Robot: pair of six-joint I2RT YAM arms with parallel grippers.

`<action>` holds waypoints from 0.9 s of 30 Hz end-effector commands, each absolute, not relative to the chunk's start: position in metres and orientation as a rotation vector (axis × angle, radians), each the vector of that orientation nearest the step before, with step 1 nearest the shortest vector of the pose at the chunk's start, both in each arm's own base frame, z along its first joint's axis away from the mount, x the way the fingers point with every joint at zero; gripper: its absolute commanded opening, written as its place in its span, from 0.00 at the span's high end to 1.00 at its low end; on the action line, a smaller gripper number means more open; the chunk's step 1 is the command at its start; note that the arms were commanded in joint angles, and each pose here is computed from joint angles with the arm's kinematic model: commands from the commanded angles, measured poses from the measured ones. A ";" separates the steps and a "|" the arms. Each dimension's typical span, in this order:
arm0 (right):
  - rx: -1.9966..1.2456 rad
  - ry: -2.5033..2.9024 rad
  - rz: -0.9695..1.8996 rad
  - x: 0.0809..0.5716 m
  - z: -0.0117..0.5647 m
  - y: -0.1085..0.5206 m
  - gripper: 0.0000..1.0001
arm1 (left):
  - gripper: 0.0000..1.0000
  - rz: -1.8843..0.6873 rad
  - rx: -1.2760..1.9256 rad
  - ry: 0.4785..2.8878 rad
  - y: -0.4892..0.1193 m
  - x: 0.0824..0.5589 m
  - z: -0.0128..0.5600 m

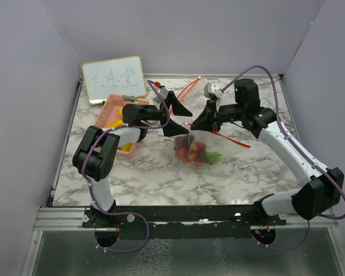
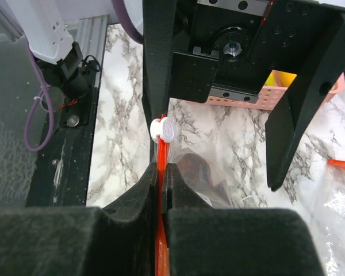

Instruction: Open the zip-top bag and remove the fake food

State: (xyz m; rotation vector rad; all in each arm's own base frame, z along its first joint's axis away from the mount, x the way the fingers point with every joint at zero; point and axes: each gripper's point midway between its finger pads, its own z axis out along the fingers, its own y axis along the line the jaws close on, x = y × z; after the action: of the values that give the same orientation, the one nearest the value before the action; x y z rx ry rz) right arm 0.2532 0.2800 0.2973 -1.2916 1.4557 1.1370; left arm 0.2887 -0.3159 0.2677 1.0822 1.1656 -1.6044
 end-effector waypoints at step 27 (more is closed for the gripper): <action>-1.016 1.542 0.853 0.301 0.293 0.262 0.65 | 1.00 -1.573 1.204 0.948 -0.331 0.268 0.287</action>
State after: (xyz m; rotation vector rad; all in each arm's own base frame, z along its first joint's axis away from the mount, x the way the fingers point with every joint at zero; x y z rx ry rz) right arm 0.2784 0.2718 0.2819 -1.1566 1.5431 1.0157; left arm 0.2722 -0.3303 0.2687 1.1546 1.1531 -1.6620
